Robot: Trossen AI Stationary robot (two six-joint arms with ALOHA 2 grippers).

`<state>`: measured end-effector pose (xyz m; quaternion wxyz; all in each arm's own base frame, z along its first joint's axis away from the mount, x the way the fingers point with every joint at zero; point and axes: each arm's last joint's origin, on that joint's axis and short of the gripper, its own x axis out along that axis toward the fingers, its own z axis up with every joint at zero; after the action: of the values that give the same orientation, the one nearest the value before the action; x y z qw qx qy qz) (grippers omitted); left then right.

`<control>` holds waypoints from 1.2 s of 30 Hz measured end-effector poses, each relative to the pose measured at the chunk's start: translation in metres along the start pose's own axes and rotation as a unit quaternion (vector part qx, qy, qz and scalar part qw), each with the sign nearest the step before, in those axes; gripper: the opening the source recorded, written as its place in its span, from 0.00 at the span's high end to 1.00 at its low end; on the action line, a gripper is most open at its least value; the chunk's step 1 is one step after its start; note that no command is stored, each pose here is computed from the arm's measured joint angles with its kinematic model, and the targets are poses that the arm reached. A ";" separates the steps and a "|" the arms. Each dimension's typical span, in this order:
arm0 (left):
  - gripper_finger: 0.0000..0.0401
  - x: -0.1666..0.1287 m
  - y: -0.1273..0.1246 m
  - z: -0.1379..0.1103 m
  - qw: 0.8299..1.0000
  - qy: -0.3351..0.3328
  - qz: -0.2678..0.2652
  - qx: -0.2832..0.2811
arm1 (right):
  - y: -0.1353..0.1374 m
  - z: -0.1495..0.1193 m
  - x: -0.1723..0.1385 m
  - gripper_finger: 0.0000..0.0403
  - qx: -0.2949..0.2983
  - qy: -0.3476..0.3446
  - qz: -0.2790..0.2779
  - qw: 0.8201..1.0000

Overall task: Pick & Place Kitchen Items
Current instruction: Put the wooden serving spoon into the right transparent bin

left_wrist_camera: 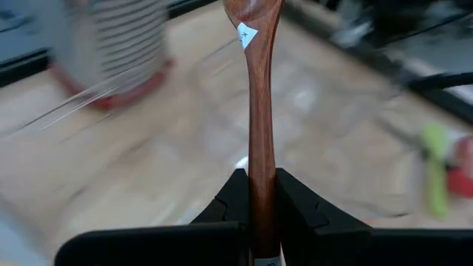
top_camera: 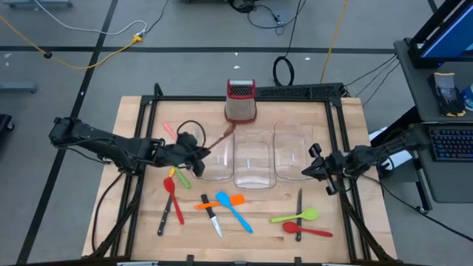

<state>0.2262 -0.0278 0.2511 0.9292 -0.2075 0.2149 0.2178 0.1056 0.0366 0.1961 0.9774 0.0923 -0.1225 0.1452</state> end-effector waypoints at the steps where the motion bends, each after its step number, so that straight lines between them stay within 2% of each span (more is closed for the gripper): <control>1: 0.93 0.000 -0.002 0.002 1.000 -0.006 -0.017 0.001 | 0.000 0.000 0.002 0.99 0.008 -0.005 0.001 1.000; 9: 0.93 0.000 -0.018 0.015 0.990 -0.045 -0.135 0.018 | 0.002 -0.006 0.018 0.99 0.021 -0.005 0.029 0.999; 14: 0.93 0.003 -0.025 0.016 0.982 -0.055 -0.178 0.030 | 0.004 -0.018 0.033 0.99 0.007 0.055 0.060 0.997; 17: 0.93 0.005 -0.030 0.020 0.976 -0.075 -0.200 0.028 | 0.007 -0.010 0.052 0.99 -0.019 0.049 0.074 0.996; 21: 0.93 0.006 -0.033 0.016 0.974 -0.068 -0.211 0.036 | 0.009 -0.013 0.076 0.99 -0.057 0.073 0.070 0.993; 25: 0.93 0.007 -0.037 0.013 0.970 -0.060 -0.231 0.043 | 0.010 -0.011 0.097 0.99 -0.128 0.069 0.075 0.987; 33: 0.93 -0.002 -0.049 0.017 0.941 -0.089 -0.316 0.082 | 0.011 -0.022 0.121 0.99 -0.215 0.085 0.083 0.969; 36: 0.93 -0.005 -0.051 0.018 0.936 -0.096 -0.328 0.089 | 0.011 -0.025 0.123 0.99 -0.240 0.081 0.084 0.964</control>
<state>0.2529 -0.0628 0.2830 0.9798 -0.1612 0.0636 -0.0999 0.2218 0.0841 0.2063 0.9618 -0.1675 -0.0811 0.2006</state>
